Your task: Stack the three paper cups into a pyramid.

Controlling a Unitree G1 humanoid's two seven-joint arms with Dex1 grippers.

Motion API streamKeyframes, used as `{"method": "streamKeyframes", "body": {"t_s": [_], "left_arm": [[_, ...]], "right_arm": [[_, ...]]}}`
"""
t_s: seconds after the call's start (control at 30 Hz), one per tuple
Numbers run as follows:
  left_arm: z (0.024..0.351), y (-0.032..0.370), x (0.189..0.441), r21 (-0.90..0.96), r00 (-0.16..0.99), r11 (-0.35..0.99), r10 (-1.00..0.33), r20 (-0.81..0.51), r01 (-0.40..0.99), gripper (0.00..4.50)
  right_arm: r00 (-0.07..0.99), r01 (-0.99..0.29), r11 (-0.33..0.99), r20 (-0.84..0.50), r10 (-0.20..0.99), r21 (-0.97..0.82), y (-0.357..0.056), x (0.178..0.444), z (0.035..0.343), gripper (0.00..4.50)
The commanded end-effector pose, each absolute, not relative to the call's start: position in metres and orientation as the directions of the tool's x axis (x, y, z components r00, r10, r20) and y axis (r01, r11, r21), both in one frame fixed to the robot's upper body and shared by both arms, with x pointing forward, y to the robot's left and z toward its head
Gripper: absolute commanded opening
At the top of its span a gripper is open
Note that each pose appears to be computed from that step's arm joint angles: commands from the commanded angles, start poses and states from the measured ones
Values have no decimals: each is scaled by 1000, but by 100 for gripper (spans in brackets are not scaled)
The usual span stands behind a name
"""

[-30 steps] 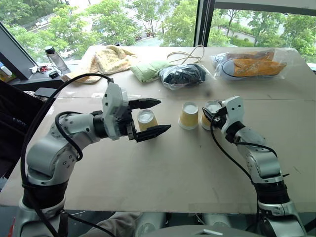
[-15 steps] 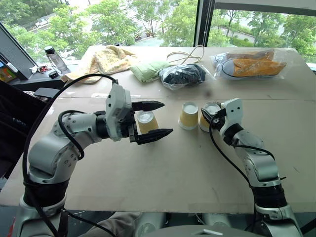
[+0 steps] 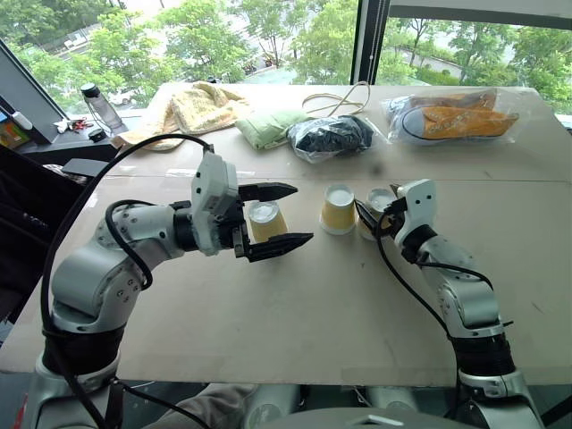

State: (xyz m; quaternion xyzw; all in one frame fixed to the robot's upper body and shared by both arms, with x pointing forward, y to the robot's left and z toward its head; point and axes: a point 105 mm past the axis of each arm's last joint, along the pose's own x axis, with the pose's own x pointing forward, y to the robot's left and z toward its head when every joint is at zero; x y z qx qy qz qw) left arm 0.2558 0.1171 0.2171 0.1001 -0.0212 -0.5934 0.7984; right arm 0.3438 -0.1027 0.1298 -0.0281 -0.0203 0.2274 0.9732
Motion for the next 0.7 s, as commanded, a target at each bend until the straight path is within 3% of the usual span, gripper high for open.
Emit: {"method": "streamKeyframes", "body": {"t_s": [0.03, 0.4, 0.57, 0.7], "left_arm": [[224, 119, 256, 218, 307, 285, -949, -70, 933, 450], [221, 125, 262, 210, 352, 332, -934, -67, 920, 450], [206, 138, 267, 186, 477, 456, -874, -90, 870, 450], [198, 150, 270, 175, 601, 589, -799, -21, 789, 450]], "right_arm": [[894, -421, 903, 132, 429, -85, -106, 346, 155, 441], [864, -410, 910, 291, 410, -65, -127, 336, 184, 441], [790, -519, 854, 357, 497, -41, -134, 315, 202, 441], [715, -631, 775, 359, 600, -37, -131, 292, 207, 441]]}}
